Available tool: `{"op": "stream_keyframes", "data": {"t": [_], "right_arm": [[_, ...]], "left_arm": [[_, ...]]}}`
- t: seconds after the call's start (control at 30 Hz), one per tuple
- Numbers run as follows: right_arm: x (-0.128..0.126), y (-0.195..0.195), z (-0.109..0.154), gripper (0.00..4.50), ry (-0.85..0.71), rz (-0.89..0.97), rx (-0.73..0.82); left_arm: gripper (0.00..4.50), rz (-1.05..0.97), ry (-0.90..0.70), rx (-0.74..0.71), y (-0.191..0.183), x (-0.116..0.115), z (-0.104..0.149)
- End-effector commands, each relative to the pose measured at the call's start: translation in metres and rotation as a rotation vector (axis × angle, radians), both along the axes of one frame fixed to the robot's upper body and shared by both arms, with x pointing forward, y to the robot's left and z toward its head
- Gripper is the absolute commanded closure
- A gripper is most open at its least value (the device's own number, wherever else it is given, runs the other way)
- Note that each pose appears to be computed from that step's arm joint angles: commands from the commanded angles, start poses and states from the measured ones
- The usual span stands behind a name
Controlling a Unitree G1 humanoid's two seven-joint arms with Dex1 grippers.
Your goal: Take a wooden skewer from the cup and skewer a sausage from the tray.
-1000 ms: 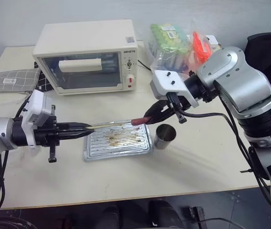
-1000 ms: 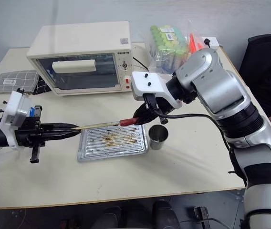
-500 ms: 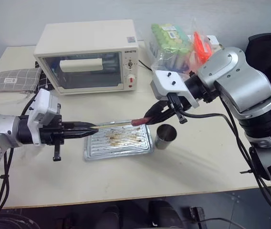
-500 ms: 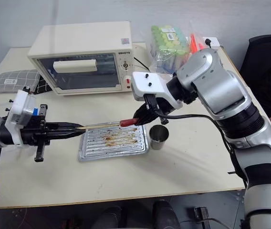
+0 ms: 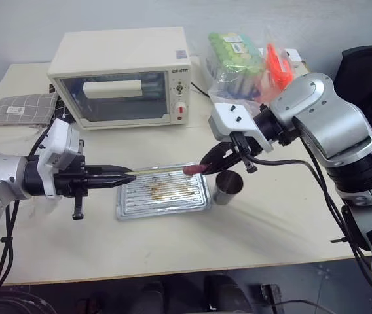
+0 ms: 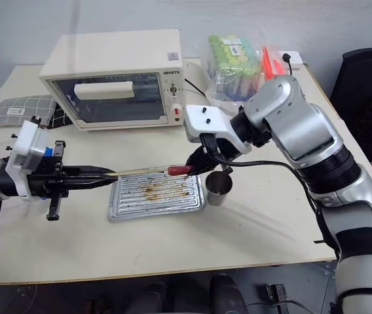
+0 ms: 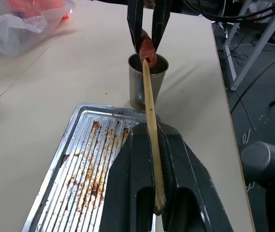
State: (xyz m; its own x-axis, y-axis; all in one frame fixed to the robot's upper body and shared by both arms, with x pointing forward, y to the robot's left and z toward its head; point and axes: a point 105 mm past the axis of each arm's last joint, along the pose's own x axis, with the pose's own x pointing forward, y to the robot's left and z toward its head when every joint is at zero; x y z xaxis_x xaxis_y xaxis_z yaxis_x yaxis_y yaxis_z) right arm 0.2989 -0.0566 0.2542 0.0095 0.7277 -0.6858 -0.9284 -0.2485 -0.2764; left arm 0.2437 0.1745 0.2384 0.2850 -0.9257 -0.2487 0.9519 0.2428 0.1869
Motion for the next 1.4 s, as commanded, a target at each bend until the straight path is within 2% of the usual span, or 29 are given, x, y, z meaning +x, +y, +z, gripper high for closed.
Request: {"op": "stream_keyframes", "data": {"t": [0.03, 0.77, 1.4], "right_arm": [[-0.0009, -0.0035, 0.0046, 3.79, -0.024, 0.010, -0.008], [-0.0073, -0.0005, 0.0081, 3.79, -0.011, 0.026, 0.006], [-0.0020, -0.0005, 0.0070, 3.79, -0.016, 0.011, 0.011]], "left_arm": [[4.50, 0.002, -0.045, 0.016, 0.0027, -0.0018, 0.0088], [4.50, 0.027, -0.059, 0.019, 0.0077, 0.0050, 0.0090], [4.50, -0.007, -0.051, 0.027, 0.0019, -0.0009, 0.0081]]}}
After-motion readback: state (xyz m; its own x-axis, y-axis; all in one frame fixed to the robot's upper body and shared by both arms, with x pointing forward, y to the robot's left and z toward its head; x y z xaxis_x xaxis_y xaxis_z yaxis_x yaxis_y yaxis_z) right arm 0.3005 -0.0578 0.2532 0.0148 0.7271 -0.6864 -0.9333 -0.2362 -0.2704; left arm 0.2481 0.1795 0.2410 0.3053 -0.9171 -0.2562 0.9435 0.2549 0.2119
